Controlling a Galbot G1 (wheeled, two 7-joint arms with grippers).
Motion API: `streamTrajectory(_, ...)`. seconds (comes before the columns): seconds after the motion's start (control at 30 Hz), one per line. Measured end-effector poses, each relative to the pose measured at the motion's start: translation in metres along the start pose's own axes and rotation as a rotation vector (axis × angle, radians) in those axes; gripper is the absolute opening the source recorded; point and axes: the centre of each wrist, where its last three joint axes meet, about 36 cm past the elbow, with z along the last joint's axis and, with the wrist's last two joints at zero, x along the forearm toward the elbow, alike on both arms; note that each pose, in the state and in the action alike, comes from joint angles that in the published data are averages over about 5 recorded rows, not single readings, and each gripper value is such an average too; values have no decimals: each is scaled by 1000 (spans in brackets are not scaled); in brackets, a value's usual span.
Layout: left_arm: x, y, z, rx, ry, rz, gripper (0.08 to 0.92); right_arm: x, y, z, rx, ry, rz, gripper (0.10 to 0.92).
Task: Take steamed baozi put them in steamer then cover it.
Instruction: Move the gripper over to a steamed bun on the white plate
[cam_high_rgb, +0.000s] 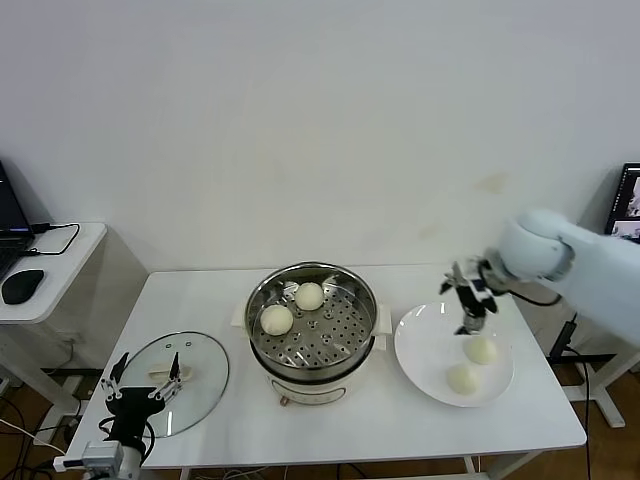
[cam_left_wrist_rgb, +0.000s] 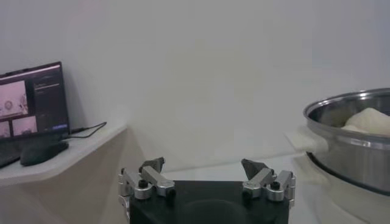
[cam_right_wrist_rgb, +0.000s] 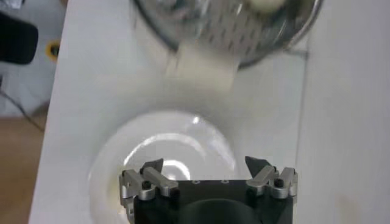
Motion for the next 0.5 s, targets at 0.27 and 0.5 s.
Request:
streamTrajectory(0.27,2,0,2,-7,8,-2,823,-40,35,27,-13,40,-31,823)
streamTrajectory(0.5,4,0,3,-8,14,-7,823,-68,55,37,-20,49,-56,823)
